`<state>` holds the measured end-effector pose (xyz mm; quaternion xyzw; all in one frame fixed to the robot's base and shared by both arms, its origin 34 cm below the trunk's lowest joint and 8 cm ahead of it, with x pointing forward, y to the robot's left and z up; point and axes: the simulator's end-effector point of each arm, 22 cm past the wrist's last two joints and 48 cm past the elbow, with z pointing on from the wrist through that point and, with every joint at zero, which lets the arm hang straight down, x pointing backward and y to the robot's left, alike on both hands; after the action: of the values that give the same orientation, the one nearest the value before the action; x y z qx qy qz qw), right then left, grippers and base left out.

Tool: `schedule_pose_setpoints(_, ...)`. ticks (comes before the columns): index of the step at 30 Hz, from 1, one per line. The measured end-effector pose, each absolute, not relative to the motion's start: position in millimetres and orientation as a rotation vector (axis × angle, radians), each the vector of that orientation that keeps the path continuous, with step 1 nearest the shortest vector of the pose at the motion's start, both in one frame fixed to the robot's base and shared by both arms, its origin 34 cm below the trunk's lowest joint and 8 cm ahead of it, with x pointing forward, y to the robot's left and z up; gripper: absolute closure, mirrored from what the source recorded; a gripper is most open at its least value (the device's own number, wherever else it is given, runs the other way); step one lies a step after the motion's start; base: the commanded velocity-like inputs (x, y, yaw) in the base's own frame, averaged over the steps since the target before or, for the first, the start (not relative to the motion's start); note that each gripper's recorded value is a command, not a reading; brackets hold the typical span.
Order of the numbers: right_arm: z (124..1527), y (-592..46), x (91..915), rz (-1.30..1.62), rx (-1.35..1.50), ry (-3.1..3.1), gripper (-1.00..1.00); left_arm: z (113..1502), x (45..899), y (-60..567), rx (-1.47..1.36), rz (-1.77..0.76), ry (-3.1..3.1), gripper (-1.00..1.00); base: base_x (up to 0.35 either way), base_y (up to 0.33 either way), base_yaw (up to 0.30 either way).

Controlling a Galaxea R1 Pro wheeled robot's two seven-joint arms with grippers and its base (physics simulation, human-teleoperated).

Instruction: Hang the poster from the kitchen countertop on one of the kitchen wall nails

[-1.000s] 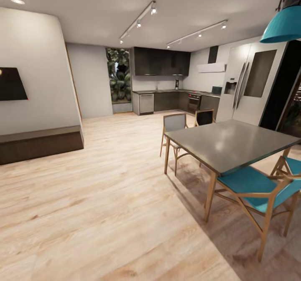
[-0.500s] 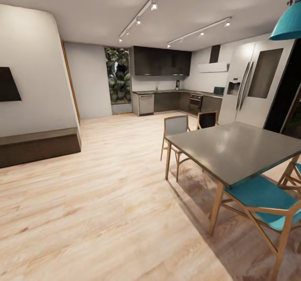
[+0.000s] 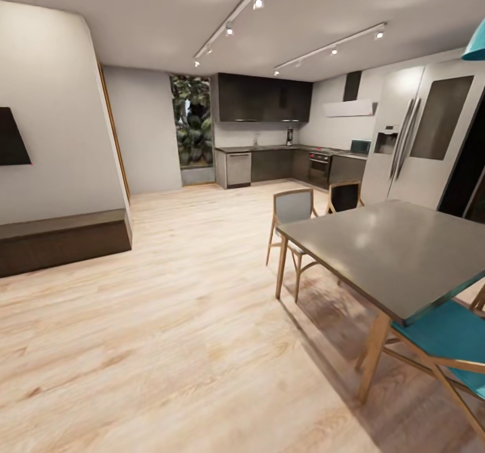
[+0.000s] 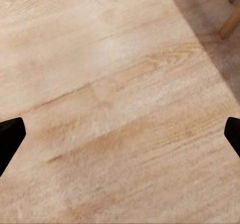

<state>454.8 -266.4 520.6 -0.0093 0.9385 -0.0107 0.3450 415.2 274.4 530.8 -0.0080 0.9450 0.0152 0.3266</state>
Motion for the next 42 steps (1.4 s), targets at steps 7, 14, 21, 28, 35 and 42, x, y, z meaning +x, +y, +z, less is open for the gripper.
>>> schedule_pose_setpoints(7, 520.6, -266.6, 454.8, -0.028, -0.023, 2.437, -1.0, 530.8, 415.2, 274.4, -0.021, 0.04, 2.476, -1.0, 0.279, 0.243, 0.0)
schedule_pose_setpoints(14, 520.6, -266.6, 454.8, -0.029, -0.024, 2.437, -1.0, 530.8, 415.2, 274.4, -0.021, 0.04, 2.476, -1.0, 0.279, 0.243, 0.0)
schedule_pose_setpoints(21, 520.6, -266.7, 454.8, -0.029, -0.023, 2.437, -1.0, 530.8, 415.2, 274.4, -0.021, 0.04, 2.476, -1.0, 0.279, 0.243, 0.0)
schedule_pose_setpoints(28, 520.6, -266.9, 454.8, -0.029, -0.022, 2.437, -1.0, 530.8, 415.2, 274.4, -0.021, 0.04, 2.476, -1.0, 0.279, 0.243, 0.0)
schedule_pose_setpoints(35, 520.6, -266.9, 454.8, -0.029, -0.022, 2.437, -1.0, 530.8, 415.2, 274.4, -0.021, 0.04, 2.476, -1.0, 0.28, 0.241, 0.0)
schedule_pose_setpoints(42, 520.6, -266.9, 454.8, -0.029, -0.022, 2.437, -1.0, 530.8, 415.2, 274.4, -0.021, 0.04, 2.476, -1.0, 0.287, 0.216, 0.0)
